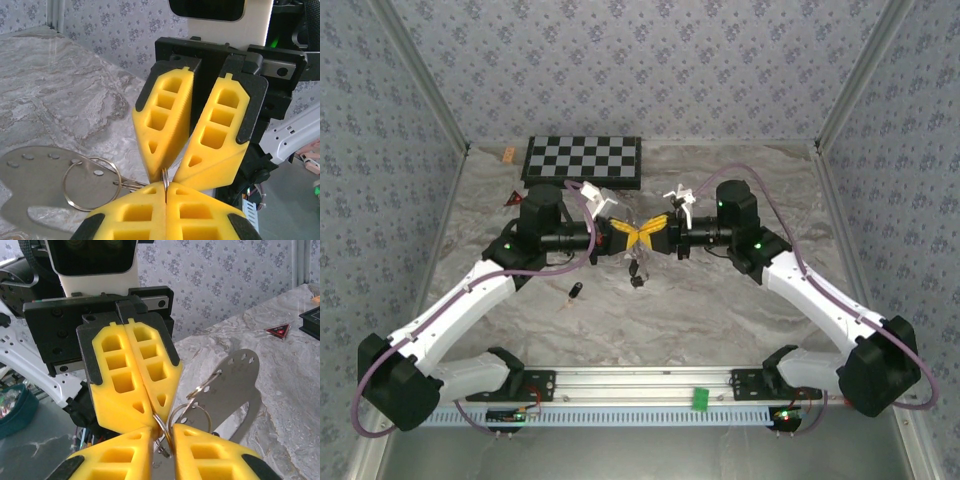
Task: Put the keys on the keyring
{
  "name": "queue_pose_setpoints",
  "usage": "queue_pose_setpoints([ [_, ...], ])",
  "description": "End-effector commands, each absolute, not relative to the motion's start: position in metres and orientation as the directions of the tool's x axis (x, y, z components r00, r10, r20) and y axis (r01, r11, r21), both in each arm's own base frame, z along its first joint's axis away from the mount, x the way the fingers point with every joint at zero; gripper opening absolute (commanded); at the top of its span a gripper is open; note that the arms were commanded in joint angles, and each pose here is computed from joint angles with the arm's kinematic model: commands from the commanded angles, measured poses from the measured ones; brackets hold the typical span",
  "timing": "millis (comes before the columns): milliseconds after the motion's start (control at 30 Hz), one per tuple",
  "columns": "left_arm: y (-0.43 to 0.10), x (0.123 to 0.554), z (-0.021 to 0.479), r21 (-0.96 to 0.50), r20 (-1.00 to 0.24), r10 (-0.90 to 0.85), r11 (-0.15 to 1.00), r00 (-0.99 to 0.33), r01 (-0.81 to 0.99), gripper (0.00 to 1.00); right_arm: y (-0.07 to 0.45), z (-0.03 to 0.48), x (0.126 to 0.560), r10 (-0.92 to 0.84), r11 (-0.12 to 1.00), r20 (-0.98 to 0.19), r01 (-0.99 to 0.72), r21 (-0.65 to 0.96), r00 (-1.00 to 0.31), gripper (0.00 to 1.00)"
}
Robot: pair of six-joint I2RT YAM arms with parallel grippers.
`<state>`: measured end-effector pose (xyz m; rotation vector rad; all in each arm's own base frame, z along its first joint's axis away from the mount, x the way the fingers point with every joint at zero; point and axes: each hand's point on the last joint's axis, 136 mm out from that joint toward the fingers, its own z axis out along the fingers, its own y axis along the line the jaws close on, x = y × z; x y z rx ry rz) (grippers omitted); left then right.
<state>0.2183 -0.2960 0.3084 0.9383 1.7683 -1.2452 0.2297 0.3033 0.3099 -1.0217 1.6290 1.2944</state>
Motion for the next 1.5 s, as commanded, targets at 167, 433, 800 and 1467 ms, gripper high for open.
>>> queue_pose_setpoints([
  [167,-0.299,0.215,0.335,-0.349,-0.922,0.102,0.203,-0.374,0.915,0.0,0.309,0.322,0.219,-0.104,0.092,-0.941,-0.945,0.313,-0.322,0.0],
  [433,-0.289,0.218,0.363,-0.375,-0.927,-0.054,0.214,-0.372,0.902,0.37,0.297,0.34,0.232,0.106,0.126,-0.942,-0.936,0.33,-0.318,0.0],
  [800,-0.265,0.231,0.373,-0.425,-0.902,-0.231,0.325,-0.365,0.845,0.42,0.282,0.368,0.238,0.374,0.098,-0.877,-0.927,0.361,-0.302,0.0],
  [1467,-0.274,0.22,0.382,-0.443,-0.882,-0.274,0.208,-0.383,0.872,0.32,0.29,0.379,0.234,0.45,0.04,-0.838,-0.93,0.365,-0.309,0.0],
])
